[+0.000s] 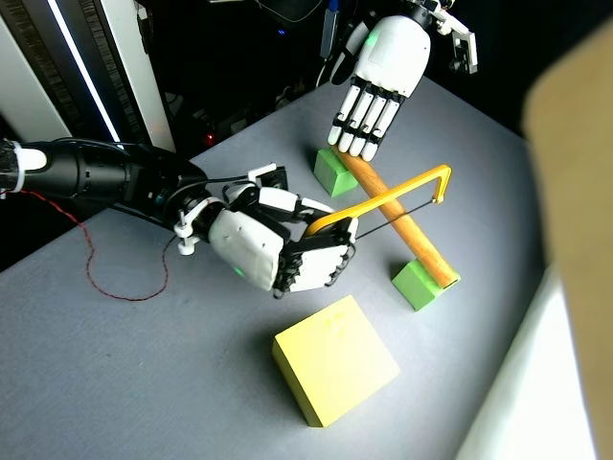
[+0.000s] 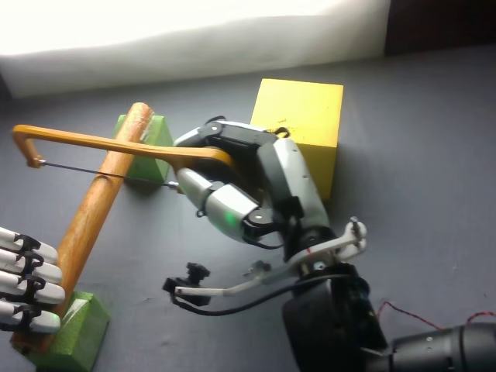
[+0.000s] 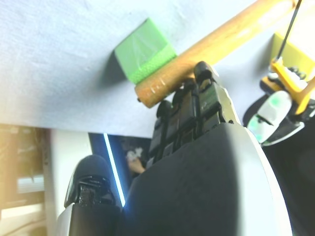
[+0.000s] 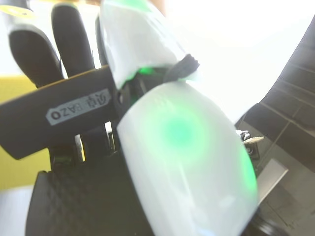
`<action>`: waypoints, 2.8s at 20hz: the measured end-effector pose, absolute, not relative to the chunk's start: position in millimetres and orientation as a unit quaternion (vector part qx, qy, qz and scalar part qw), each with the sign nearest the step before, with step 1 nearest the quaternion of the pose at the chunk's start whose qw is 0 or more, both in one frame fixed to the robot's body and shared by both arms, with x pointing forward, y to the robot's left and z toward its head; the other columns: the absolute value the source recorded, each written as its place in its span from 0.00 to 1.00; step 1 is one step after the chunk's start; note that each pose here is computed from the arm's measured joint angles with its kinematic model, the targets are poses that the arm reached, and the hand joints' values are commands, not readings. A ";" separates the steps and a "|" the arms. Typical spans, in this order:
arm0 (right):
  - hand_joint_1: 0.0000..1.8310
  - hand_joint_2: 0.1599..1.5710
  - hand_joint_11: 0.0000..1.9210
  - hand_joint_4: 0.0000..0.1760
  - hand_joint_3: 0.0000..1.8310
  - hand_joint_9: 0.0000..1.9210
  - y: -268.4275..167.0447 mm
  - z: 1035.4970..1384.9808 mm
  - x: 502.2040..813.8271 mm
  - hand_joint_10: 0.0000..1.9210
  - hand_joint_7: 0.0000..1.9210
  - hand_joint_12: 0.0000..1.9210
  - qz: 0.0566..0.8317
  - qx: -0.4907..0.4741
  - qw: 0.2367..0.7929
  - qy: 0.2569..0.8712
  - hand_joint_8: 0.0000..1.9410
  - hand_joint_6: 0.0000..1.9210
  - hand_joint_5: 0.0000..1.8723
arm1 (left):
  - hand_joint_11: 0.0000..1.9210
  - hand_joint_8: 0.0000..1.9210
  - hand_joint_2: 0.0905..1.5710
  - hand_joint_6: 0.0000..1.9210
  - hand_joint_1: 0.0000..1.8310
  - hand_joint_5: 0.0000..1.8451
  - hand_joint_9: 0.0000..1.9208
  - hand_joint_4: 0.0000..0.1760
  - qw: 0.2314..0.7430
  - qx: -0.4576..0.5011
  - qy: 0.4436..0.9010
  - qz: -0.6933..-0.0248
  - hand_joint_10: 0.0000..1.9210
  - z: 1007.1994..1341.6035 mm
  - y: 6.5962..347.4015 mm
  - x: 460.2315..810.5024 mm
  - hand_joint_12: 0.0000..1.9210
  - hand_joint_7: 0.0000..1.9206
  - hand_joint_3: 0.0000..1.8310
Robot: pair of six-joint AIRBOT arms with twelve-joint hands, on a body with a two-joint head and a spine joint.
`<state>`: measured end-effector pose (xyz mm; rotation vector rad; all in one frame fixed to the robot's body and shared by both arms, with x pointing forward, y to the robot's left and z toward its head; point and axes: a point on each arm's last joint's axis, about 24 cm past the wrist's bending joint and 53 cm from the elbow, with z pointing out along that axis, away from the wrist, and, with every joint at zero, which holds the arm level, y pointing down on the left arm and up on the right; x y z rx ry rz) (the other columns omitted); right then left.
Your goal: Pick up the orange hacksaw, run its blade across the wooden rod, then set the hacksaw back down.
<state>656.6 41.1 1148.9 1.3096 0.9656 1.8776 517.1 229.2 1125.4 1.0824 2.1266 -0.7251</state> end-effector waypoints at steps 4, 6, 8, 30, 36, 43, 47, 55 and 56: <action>0.68 0.69 0.44 0.00 0.00 0.49 64.0 1159.0 662.7 0.56 0.52 0.75 0.727 0.482 0.313 0.376 0.61 0.46 0.50 | 0.00 0.00 0.80 0.00 0.02 0.05 0.04 0.00 0.319 0.410 0.808 -0.279 0.00 1126.4 228.0 517.2 0.13 0.03 0.00; 0.69 0.68 0.44 0.00 0.00 0.50 72.7 1161.6 663.0 0.55 0.53 0.74 0.730 0.479 0.307 0.378 0.59 0.42 0.52 | 0.00 0.00 0.81 0.00 0.01 0.04 0.03 0.00 0.319 0.410 0.808 -0.278 0.00 1126.3 228.1 517.3 0.12 0.03 0.00; 0.69 0.68 0.44 0.00 0.00 0.49 80.6 1163.3 663.4 0.54 0.53 0.74 0.732 0.478 0.301 0.381 0.60 0.45 0.50 | 0.00 0.00 0.80 0.00 0.03 0.04 0.04 0.00 0.319 0.410 0.808 -0.278 0.00 1126.2 228.2 517.4 0.13 0.03 0.00; 0.68 0.68 0.43 0.00 0.00 0.49 -26.2 1132.9 639.5 0.56 0.53 0.76 0.686 0.486 0.367 0.398 0.60 0.45 0.51 | 0.00 0.00 0.81 0.00 0.01 0.04 0.03 0.00 0.319 0.411 0.808 -0.277 0.00 1125.3 227.8 518.1 0.12 0.02 0.00; 0.69 0.68 0.44 0.00 0.00 0.50 -24.9 1151.7 642.4 0.55 0.53 0.74 0.698 0.481 0.362 0.387 0.60 0.46 0.50 | 0.00 0.00 0.81 0.00 0.03 0.05 0.02 0.00 0.319 0.410 0.808 -0.277 0.00 1125.5 227.7 518.3 0.10 0.02 0.00; 0.69 0.68 0.43 0.00 0.00 0.48 -50.7 1195.4 626.0 0.56 0.52 0.75 0.703 0.465 0.373 0.388 0.60 0.43 0.52 | 0.00 0.00 0.81 0.00 0.00 0.04 0.03 0.00 0.319 0.410 0.808 -0.278 0.00 1125.6 227.6 518.3 0.10 0.03 0.00; 0.69 0.68 0.44 0.00 0.00 0.49 -90.4 1194.5 605.1 0.56 0.53 0.76 0.687 0.485 0.386 0.380 0.60 0.43 0.52 | 0.00 0.00 0.82 0.00 0.01 0.04 0.02 0.00 0.319 0.410 0.808 -0.277 0.00 1125.3 227.9 518.4 0.07 0.02 0.00; 0.68 0.68 0.43 0.00 0.00 0.49 -132.9 1147.3 567.5 0.55 0.52 0.75 0.640 0.533 0.387 0.395 0.60 0.46 0.50 | 0.00 0.00 0.82 0.00 0.00 0.03 0.01 0.00 0.319 0.410 0.808 -0.277 0.00 1125.4 227.8 518.4 0.07 0.01 0.00; 0.68 0.68 0.44 0.00 0.00 0.49 -132.2 1143.0 564.9 0.55 0.52 0.75 0.641 0.533 0.383 0.397 0.60 0.45 0.50 | 0.00 0.00 0.82 0.00 0.00 0.04 0.01 0.00 0.320 0.410 0.808 -0.277 0.00 1125.6 227.7 518.5 0.06 0.02 0.00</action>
